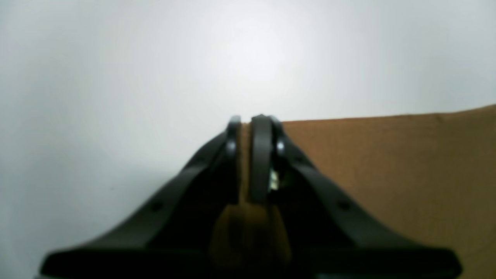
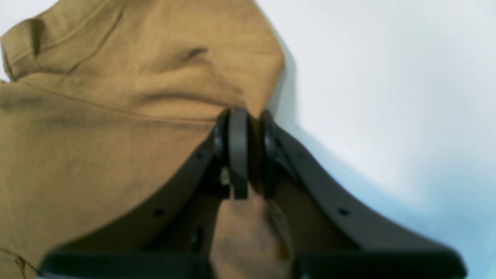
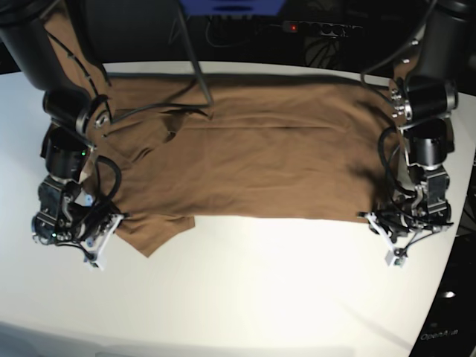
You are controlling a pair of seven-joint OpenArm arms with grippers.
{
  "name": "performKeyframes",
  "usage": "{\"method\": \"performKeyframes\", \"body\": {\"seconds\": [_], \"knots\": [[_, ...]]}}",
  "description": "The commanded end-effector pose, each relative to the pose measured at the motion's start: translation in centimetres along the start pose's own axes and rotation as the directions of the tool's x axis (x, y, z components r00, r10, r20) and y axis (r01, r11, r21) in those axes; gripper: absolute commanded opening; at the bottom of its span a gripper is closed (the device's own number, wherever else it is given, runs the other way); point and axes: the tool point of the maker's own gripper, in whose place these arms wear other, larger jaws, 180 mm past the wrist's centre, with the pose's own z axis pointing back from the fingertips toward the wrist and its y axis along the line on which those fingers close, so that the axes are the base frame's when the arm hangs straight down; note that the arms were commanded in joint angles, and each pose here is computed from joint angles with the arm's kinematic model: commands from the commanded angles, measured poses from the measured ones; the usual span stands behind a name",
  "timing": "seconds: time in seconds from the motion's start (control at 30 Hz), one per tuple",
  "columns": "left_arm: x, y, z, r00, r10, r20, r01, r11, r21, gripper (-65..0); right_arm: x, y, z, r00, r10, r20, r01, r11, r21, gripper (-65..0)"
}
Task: Fold the T-shirt properly
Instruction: 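Grasp the hem corners with both grippers, then lift the hem and fold it over toward the collar with both grippers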
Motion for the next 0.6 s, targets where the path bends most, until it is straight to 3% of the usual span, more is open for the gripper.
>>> {"method": "performKeyframes", "body": {"seconds": [0.0, 0.57], "knots": [[-1.0, 0.3, 0.1, 0.998, -0.015, -0.055, 0.016, 1.0, 0.01, -62.3, 1.3, -0.7, 0.9, 1.0, 0.017, 0.012, -0.017, 1.0, -0.027, -64.7], [-1.7, -4.7, 0.9, 0.994, -0.111, -0.019, 0.111, 0.994, -0.004, -62.3, 0.3, -0.4, -0.1, 0.998, 0.006, 0.056, -0.005, 1.0, -0.016, -64.7]]}}
